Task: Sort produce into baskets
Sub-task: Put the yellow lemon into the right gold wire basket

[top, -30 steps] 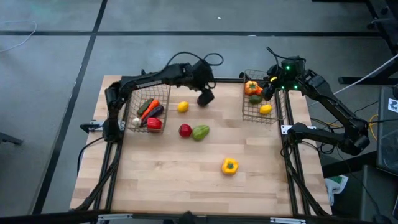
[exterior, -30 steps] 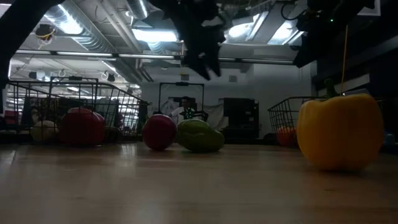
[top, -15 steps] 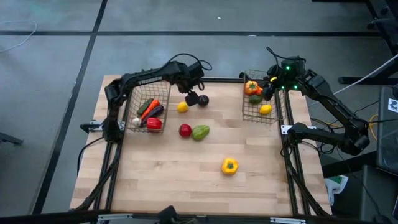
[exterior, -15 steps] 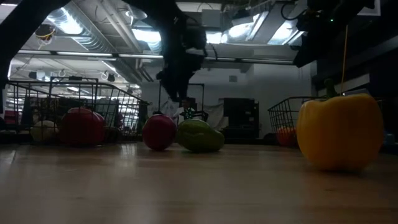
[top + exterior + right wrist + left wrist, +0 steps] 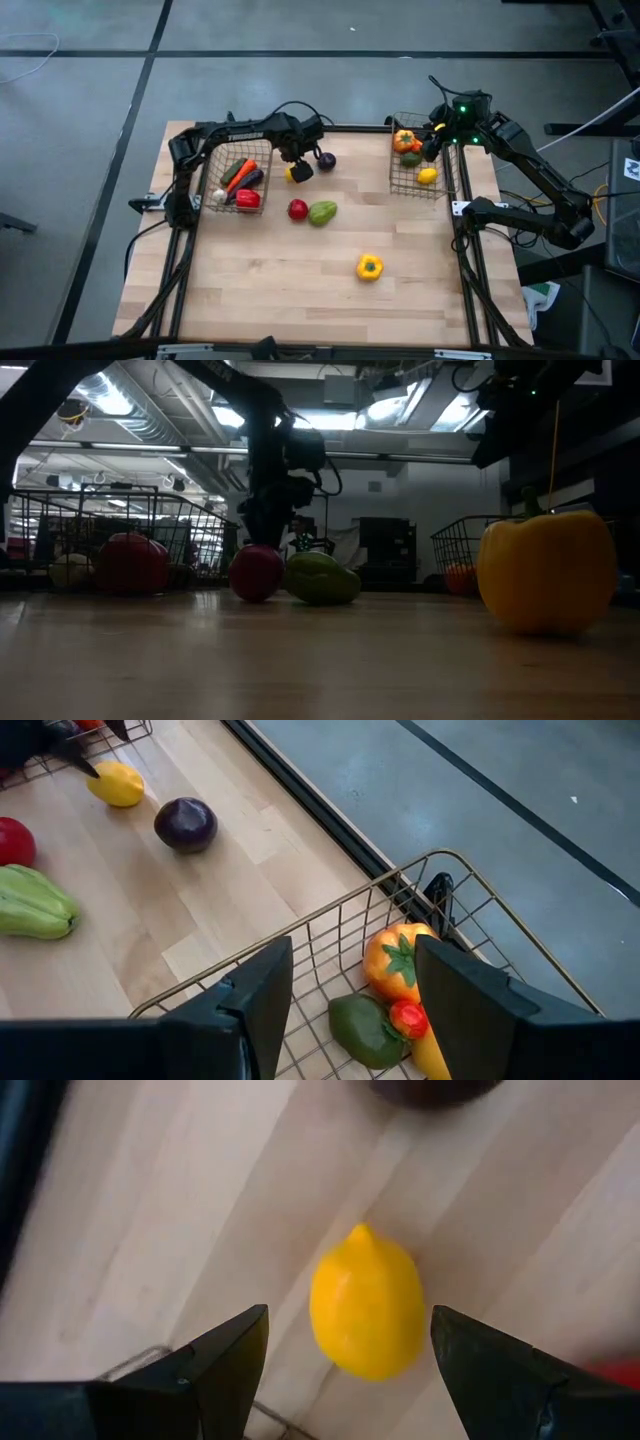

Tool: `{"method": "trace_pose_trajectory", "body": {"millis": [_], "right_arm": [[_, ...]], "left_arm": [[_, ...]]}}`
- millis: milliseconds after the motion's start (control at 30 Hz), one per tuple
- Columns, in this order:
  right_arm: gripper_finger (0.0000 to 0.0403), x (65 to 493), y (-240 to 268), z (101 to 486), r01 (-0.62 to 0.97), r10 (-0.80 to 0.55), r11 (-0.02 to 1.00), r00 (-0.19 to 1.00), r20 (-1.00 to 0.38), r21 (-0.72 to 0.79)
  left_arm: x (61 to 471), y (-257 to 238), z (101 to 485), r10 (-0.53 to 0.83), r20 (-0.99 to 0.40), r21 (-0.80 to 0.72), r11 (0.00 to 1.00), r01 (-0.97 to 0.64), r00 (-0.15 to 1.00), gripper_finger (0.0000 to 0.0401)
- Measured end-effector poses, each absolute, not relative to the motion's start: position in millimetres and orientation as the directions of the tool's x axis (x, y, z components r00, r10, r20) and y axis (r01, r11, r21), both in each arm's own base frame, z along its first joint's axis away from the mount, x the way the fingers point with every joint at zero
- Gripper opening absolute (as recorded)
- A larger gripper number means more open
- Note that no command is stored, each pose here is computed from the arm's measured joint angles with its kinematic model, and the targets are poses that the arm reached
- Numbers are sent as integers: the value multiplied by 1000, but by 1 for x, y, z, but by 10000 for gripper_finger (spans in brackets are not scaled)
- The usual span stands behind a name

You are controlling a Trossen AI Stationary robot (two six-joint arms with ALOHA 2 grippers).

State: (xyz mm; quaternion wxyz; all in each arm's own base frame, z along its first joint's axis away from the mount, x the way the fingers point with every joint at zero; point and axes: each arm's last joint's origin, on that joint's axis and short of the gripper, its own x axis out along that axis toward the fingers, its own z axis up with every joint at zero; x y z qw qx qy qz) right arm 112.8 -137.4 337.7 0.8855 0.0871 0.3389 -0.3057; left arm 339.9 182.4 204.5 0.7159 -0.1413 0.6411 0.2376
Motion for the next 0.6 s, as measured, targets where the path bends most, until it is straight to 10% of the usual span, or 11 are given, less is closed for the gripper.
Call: {"method": "trace_pose_trajectory", "body": {"millis": [600], "right_arm": [[209,113,-137,338,601,-482,798,583,-654,-53]], "left_arm": [[336,173,179,163,-985,119,876,-468,53,276]]}}
